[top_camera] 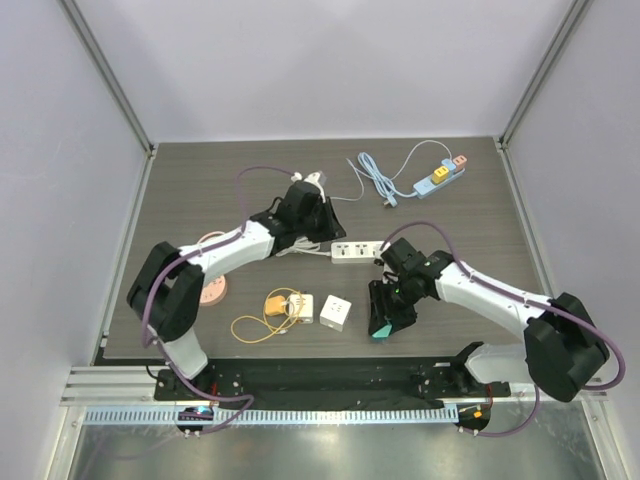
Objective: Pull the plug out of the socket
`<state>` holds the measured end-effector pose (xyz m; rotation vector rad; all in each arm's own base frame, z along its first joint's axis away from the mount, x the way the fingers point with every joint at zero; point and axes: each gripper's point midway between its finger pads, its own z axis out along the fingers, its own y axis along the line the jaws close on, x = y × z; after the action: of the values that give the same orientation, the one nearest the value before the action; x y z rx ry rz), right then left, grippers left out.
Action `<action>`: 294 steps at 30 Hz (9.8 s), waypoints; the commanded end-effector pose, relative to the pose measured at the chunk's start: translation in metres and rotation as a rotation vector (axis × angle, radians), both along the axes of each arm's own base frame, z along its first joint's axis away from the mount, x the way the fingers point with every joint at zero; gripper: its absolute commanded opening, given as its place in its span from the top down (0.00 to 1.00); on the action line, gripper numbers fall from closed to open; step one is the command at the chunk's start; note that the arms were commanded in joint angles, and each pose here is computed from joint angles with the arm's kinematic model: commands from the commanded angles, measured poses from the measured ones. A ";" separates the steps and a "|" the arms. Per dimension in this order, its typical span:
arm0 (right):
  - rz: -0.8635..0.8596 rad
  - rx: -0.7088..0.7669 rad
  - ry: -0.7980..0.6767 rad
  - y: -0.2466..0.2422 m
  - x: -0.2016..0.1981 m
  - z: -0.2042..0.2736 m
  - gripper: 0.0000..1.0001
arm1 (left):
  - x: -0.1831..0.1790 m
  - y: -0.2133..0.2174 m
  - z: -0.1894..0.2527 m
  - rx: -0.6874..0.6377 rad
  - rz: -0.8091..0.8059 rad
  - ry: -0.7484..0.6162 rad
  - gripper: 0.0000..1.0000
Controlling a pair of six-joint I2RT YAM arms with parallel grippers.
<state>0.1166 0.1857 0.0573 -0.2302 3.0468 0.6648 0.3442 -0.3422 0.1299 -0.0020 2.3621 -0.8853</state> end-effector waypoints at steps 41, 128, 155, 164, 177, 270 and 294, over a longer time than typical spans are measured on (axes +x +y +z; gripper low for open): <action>-0.343 0.066 -0.299 -0.030 0.234 0.013 0.16 | -0.035 0.019 0.024 -0.026 -0.083 -0.066 0.56; -1.076 -0.297 -0.372 -0.100 0.293 -0.024 0.95 | -0.106 0.087 0.109 -0.128 -0.069 -0.237 0.41; -0.830 -0.032 -0.662 -0.015 0.231 0.056 0.00 | -0.088 0.039 0.071 -0.049 -0.221 -0.179 0.39; -0.524 -0.036 -0.674 -0.082 0.235 0.049 0.00 | -0.057 -0.034 0.041 0.070 -0.324 -0.198 0.46; -0.594 0.145 -0.684 -0.098 0.253 0.067 0.00 | -0.011 -0.081 -0.007 0.406 -0.459 -0.362 0.39; -0.389 -0.087 -0.464 -0.081 0.206 0.025 0.77 | -0.031 -0.147 0.008 0.188 -0.995 -0.827 1.00; -0.380 -0.276 -0.247 -0.102 0.149 -0.045 0.83 | -0.042 -0.162 0.113 -0.054 -0.880 -0.943 1.00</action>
<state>0.3223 0.1097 0.0810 0.2036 2.5253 0.4022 0.3121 -0.4690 0.0707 1.3213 1.8168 -0.8035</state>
